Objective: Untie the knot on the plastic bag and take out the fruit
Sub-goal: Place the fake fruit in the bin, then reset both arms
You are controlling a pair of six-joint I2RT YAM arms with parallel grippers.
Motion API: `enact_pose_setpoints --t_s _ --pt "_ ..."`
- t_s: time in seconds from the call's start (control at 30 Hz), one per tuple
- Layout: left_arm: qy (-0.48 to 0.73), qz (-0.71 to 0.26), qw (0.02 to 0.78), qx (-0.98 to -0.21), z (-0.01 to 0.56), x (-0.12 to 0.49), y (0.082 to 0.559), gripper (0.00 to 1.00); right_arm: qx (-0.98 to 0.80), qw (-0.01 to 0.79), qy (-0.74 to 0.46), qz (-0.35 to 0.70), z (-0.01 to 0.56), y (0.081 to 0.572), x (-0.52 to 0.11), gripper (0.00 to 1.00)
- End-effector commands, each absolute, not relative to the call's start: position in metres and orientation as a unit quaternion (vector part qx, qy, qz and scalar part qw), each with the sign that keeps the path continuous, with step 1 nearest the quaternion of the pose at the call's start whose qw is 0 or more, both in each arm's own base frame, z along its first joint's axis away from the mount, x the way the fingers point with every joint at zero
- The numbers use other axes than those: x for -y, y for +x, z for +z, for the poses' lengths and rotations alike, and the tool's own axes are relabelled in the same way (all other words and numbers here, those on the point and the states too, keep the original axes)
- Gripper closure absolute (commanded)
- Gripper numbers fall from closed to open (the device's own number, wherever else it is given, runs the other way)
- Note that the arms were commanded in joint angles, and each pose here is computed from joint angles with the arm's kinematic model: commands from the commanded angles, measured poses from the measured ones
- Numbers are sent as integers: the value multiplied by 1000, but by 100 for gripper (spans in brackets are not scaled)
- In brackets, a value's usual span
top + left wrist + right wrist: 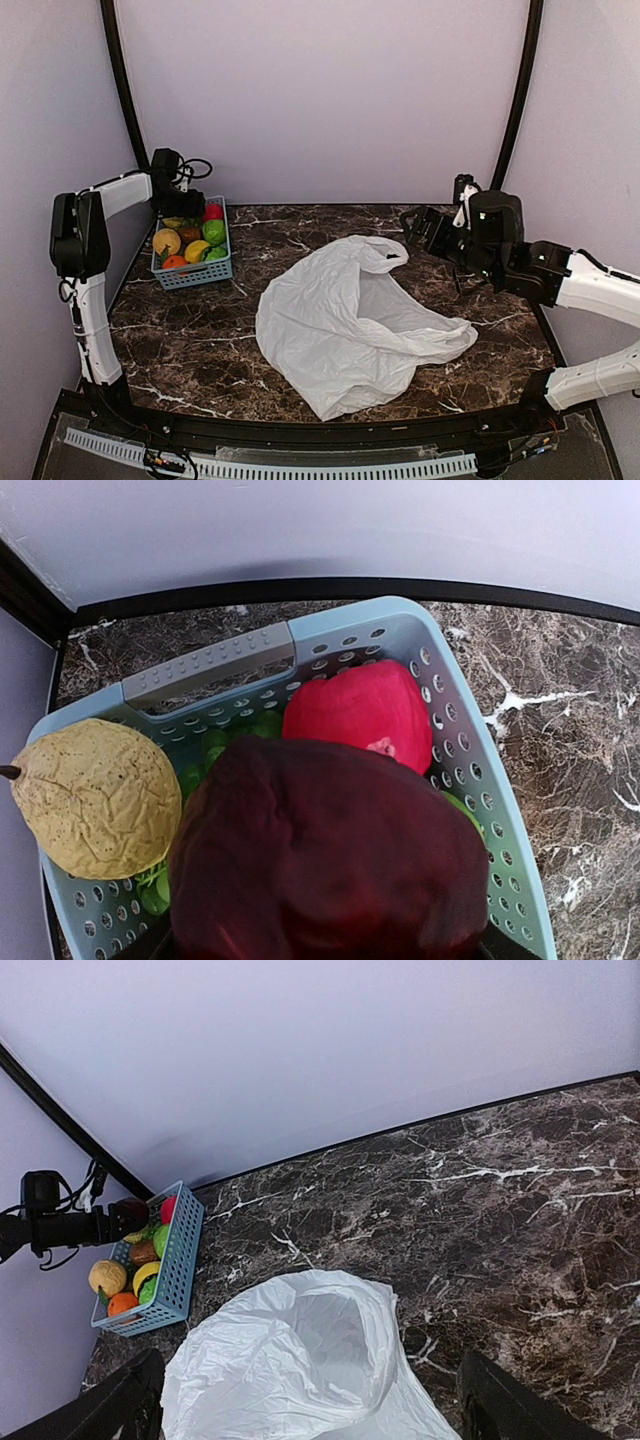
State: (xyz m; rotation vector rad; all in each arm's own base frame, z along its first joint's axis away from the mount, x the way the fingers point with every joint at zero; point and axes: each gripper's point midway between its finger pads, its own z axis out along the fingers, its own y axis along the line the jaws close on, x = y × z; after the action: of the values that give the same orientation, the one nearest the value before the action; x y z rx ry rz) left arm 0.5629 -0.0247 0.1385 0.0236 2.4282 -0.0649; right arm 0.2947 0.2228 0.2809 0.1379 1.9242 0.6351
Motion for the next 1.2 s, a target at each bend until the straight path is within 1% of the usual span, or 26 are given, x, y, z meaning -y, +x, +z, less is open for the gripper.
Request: enact_pose_setpoints --t_s 0.0,0.07,0.1,0.17,0.37,0.53,0.63,0.67,0.7,0.77,0.8,0.83,0.87,0.9,0.93,0.97,1.0,1.03,1.07,1.1,1.13,1.17 --pt "12 -12 349 -937 141 18 565 44 -810 518 67 267 272 297 -222 1" --pt "13 -16 349 -937 140 18 566 34 -811 517 67 266 271 298 -223 1" --pt "13 -18 349 -937 140 18 566 25 -812 516 65 266 270 298 -223 1" --pt "16 -27 350 -936 143 21 566 18 -812 515 63 267 270 299 -224 1" --pt "24 -51 357 -932 153 28 563 9 -814 512 60 268 269 299 -226 1" --pt "19 -67 375 -924 174 27 558 7 -813 512 57 272 271 298 -226 1" --pt "15 -79 402 -912 201 28 549 7 -812 514 49 271 273 297 -226 1" --pt "11 -82 405 -911 202 29 546 7 -812 515 42 269 274 297 -227 1" --pt "11 -87 418 -904 217 30 541 7 -813 517 33 265 275 298 -228 1" --pt "-7 -91 424 -901 220 18 529 7 -819 512 5 260 275 301 -229 1" --pt "-8 -97 444 -891 237 17 525 6 -821 506 -8 263 276 303 -231 1" --pt "-22 -102 436 -894 228 11 517 6 -825 503 -16 258 274 307 -229 1" --pt "-24 -111 457 -882 244 10 512 6 -830 497 -21 253 271 313 -226 1" --pt "-45 -117 456 -881 237 0 506 6 -834 493 -29 247 268 315 -225 1" --pt "-50 -125 469 -873 248 -3 498 6 -838 490 -30 238 265 320 -220 1" --pt "-68 -125 467 -873 239 -15 492 6 -842 487 -32 230 261 324 -214 1" --pt "-73 -126 480 -865 250 -20 483 6 -846 484 -26 222 256 331 -204 1" --pt "-93 -123 476 -866 239 -33 475 6 -849 480 -26 220 252 333 -199 1" --pt "-96 -123 488 -859 249 -38 466 6 -852 478 -16 213 247 340 -185 1" --pt "-115 -120 482 -860 236 -51 457 6 -855 475 -10 208 242 344 -175 1" --pt "-121 -118 493 -853 244 -56 449 6 -858 473 -1 201 236 348 -162 1" --pt "-144 -114 488 -853 230 -70 438 6 -860 472 5 196 232 351 -151 1"
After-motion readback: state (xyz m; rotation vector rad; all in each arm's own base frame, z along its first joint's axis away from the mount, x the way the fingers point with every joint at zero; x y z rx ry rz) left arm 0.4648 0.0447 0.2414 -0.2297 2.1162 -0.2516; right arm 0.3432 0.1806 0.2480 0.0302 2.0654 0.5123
